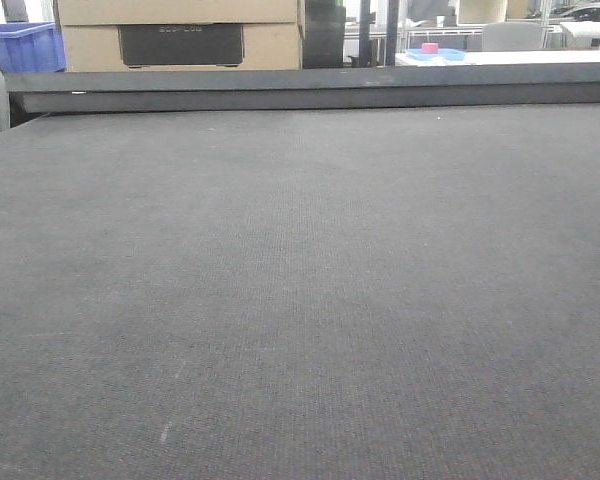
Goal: Place valve from conveyor to right shelf box
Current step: 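Lift both held valves up off the belt, then drive the base away from the conveyor toward the steel shelf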
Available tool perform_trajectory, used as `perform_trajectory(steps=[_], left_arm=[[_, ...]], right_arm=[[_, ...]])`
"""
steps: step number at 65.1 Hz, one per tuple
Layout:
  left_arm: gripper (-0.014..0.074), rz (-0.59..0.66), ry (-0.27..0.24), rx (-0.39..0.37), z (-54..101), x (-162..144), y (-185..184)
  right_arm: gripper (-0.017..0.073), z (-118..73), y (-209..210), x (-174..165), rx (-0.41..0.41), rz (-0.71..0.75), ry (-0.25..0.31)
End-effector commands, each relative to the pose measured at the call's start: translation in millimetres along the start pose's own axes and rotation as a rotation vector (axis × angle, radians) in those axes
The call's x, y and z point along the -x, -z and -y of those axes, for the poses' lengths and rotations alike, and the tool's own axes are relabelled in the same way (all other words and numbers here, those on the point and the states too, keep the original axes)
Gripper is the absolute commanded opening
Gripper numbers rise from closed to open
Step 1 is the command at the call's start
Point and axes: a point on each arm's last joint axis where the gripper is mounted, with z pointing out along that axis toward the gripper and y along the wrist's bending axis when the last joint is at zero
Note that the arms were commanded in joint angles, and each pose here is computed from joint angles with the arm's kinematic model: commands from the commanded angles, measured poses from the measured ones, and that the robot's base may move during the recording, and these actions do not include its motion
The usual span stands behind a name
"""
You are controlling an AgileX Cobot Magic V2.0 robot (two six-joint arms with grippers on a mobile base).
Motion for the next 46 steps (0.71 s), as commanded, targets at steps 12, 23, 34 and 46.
perform_trajectory(steps=[12, 23, 34, 46], left_arm=[[-0.0111, 0.077, 0.001, 0.001, -0.1, 7.2, 3.5], [-0.0111, 0.077, 0.001, 0.001, -0.1, 7.2, 3.5], [-0.0111, 0.077, 0.001, 0.001, -0.1, 7.2, 3.5], [-0.0111, 0.077, 0.001, 0.001, -0.1, 7.2, 3.5]], right_arm=[[-0.0162, 1.0, 5.5, 10.0, -0.013, 0.105, 0.010], [-0.0162, 1.0, 5.5, 10.0, -0.013, 0.105, 0.010], [-0.0162, 1.0, 5.6, 10.5, -0.013, 0.110, 0.010], [-0.0162, 1.0, 5.6, 10.5, -0.013, 0.110, 0.010]])
